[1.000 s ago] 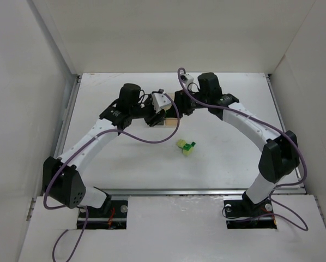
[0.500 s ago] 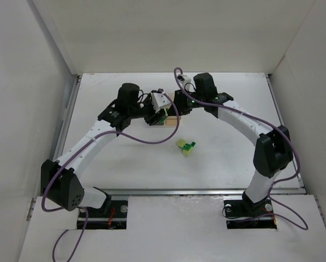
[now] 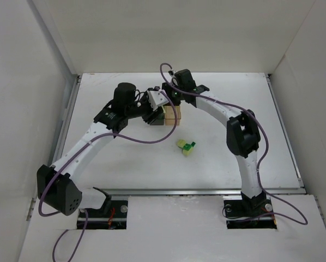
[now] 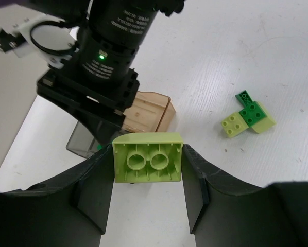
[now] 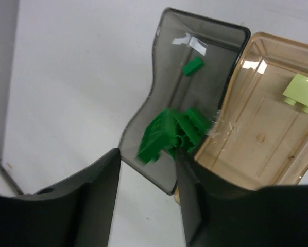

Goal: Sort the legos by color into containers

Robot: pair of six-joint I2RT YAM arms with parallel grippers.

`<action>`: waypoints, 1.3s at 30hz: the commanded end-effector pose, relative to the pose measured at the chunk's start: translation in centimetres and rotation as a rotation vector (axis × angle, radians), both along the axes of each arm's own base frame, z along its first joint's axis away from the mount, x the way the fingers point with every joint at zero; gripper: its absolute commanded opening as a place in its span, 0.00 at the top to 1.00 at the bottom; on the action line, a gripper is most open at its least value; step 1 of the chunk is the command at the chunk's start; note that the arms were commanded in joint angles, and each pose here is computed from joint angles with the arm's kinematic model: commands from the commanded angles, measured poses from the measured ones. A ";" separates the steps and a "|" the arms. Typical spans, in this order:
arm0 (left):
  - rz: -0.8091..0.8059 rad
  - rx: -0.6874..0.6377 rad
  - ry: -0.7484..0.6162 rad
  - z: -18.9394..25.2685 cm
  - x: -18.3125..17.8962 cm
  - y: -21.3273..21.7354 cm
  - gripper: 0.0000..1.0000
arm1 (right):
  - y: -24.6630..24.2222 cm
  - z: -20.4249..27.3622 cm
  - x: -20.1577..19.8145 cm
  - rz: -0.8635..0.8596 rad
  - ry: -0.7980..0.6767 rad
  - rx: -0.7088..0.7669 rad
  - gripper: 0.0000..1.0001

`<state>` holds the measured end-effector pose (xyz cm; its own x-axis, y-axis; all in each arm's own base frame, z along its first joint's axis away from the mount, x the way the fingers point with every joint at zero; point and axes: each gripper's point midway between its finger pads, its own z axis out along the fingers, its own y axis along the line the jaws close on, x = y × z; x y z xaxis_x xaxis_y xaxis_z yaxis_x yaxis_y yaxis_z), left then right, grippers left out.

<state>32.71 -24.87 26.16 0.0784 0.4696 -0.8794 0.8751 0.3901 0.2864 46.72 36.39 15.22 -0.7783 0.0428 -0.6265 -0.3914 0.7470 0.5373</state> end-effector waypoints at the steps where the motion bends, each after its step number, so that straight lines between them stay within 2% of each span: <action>1: 0.031 -0.029 -0.042 1.5 0.2 0.7 1.00 | -0.2 2.0 1.0 -0.066 -0.047 -0.021 0.45; 4: 0.046 -0.034 -0.034 1.3 0.6 0.9 1.00 | 0.7 2.9 0.8 -0.024 -0.073 0.031 0.27; 9: 0.082 -0.045 0.021 0.2 2.2 0.5 1.00 | 0.1 8.2 0.2 -0.006 -0.181 0.053 0.23; 11: 0.095 -0.052 0.069 -0.7 2.8 0.1 1.00 | -2.1 9.5 0.9 -0.064 -0.211 0.047 0.21; 12: 0.096 -0.040 0.090 -1.6 3.8 -0.4 1.00 | -3.3 11.8 0.9 -0.093 -0.252 0.062 0.21; 14: 0.082 -0.029 0.147 -2.9 4.5 -1.2 1.00 | -6.8 12.6 2.1 -0.200 -0.247 0.063 0.20; 17: 0.082 -0.003 0.228 -5.5 6.7 -2.6 1.00 | -10.8 11.9 2.1 -0.282 -0.206 0.062 0.20; 18: 0.084 0.012 0.255 -6.4 7.2 -2.8 1.00 | -12.9 10.3 2.3 -0.320 -0.174 0.040 0.20; 19: 0.082 0.001 0.235 -5.6 8.3 -3.4 1.00 | -14.0 10.4 2.1 -0.337 -0.173 0.037 0.20; 20: 0.084 0.019 0.268 -7.5 9.1 -3.8 1.00 | -14.9 9.9 2.1 -0.358 -0.164 0.026 0.20; 22: 0.098 0.028 0.268 -8.3 10.3 -4.1 1.00 | -16.8 7.9 1.5 -0.403 -0.124 -0.015 0.20; 24: 0.121 0.046 0.274 -9.6 11.7 -4.3 0.98 | -17.7 7.8 1.0 -0.414 -0.129 -0.029 0.20; 25: 0.130 0.050 0.273 -9.8 12.2 -4.4 0.95 | -18.0 6.5 0.6 -0.417 -0.105 -0.057 0.20; 27: 0.124 0.065 0.270 -10.4 12.8 -5.1 0.81 | -18.4 6.3 -0.2 -0.398 -0.110 -0.085 0.20; 29: 0.114 0.070 0.275 -10.4 12.6 -5.7 0.64 | -18.9 4.8 -0.9 -0.393 -0.082 -0.130 0.20; 30: 0.106 0.084 0.296 -11.2 12.2 -6.0 0.41 | -19.4 4.6 -1.3 -0.390 -0.080 -0.159 0.18; 32: 0.114 0.093 0.301 -11.3 12.1 -5.8 0.24 | -19.9 3.6 -2.2 -0.381 -0.058 -0.195 0.18; 34: 0.114 0.090 0.296 -10.9 11.9 -5.7 0.12 | -20.3 2.1 -3.4 -0.357 -0.030 -0.236 0.16; 35: 0.121 0.085 0.280 -10.2 12.0 -5.6 0.11 | -20.0 1.7 -4.5 -0.321 -0.028 -0.252 0.12; 39: 0.130 0.079 0.259 -9.0 11.3 -5.0 0.11 | -18.1 0.4 -7.5 -0.202 -0.020 -0.280 0.12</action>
